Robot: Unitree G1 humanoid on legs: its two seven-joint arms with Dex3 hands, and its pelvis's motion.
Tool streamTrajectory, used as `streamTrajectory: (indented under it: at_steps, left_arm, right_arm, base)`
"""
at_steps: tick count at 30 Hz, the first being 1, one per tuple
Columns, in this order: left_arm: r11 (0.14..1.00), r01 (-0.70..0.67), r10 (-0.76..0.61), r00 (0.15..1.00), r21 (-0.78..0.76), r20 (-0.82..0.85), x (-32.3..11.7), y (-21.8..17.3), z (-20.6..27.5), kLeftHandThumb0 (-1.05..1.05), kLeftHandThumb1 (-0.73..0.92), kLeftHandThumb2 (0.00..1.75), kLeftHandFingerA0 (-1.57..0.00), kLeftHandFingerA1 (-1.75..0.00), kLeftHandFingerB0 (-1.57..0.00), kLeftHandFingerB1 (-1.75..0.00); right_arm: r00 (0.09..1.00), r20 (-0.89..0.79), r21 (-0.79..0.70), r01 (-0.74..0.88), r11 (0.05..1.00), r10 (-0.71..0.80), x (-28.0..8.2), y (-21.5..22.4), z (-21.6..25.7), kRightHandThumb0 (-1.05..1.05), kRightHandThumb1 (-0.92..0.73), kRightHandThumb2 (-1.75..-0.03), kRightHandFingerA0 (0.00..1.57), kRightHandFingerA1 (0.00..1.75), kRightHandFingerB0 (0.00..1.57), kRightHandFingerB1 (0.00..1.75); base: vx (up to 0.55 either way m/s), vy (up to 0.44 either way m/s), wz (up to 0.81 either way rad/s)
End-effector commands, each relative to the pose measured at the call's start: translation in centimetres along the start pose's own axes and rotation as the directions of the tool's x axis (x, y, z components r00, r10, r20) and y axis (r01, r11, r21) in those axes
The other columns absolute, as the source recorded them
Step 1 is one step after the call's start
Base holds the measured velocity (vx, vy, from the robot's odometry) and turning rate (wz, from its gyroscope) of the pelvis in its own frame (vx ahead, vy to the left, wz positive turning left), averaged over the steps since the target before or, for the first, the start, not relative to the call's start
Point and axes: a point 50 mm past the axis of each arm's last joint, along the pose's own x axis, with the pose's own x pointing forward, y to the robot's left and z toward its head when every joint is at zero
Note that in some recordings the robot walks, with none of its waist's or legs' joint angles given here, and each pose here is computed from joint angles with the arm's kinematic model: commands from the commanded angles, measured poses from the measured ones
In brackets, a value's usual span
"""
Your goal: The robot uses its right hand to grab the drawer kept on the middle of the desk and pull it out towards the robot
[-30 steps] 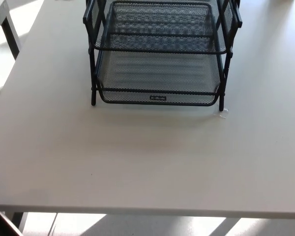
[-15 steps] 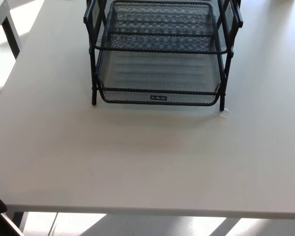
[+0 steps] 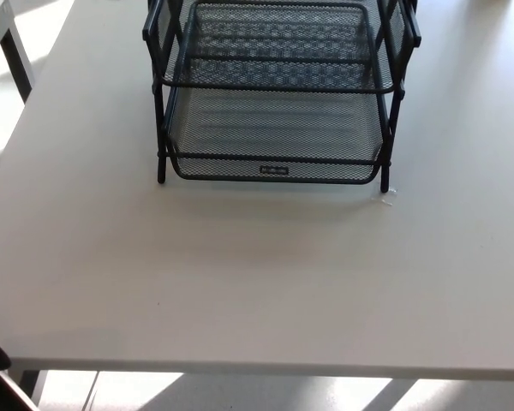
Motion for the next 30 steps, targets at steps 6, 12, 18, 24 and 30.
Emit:
streamTrajectory:
  at_steps: [6,12,18,24,30]
  left_arm:
    - [0.999,0.01,-0.011,1.0,0.038,0.027,-0.1,0.5,0.0,-0.3,0.55,0.56,-0.8,-0.89,-0.8,-0.59]
    - [0.999,0.019,-0.02,1.0,0.042,0.015,-0.1,0.4,0.0,-0.3,0.56,0.56,-0.79,-0.88,-0.8,-0.59]
    - [0.999,0.012,-0.013,1.0,0.036,0.024,0.0,0.4,0.0,-0.3,0.54,0.57,-0.82,-0.92,-0.81,-0.63]
    - [0.999,0.011,-0.012,0.999,0.033,0.03,-0.1,0.4,0.0,-0.28,0.54,0.56,-0.8,-0.92,-0.82,-0.64]
    - [1.0,0.01,-0.011,0.999,0.026,0.03,-0.1,0.4,-0.1,-0.29,0.54,0.55,-0.81,-0.94,-0.83,-0.66]
  right_arm:
    - [0.857,0.294,0.133,0.402,0.906,-0.424,-3.6,-10.7,7.1,-0.87,-0.52,-0.93,0.05,0.5,0.0,0.43]
    - [0.703,0.461,0.258,0.478,0.84,-0.542,-6.9,-13.6,12.6,-0.93,-0.64,-0.66,0.0,0.77,0.01,0.51]
    - [0.608,0.592,0.312,0.432,0.846,-0.529,-9.2,-14.9,17.2,-0.71,-0.45,-0.8,0.16,0.55,0.09,0.45]
    - [0.479,0.719,0.329,0.403,0.854,-0.503,-11.8,-14.2,21.4,-0.7,-0.57,-0.57,0.14,0.48,0.13,0.36]
    - [0.309,0.84,0.342,0.337,0.877,-0.446,-15.8,-11.5,26.8,-0.7,-0.57,-0.57,0.18,0.39,0.16,0.32]
  base:
    - [0.0,0.0,0.0]
    - [0.0,0.0,0.0]
    - [0.0,0.0,0.0]
    - [0.0,0.0,0.0]
    - [0.0,0.0,0.0]
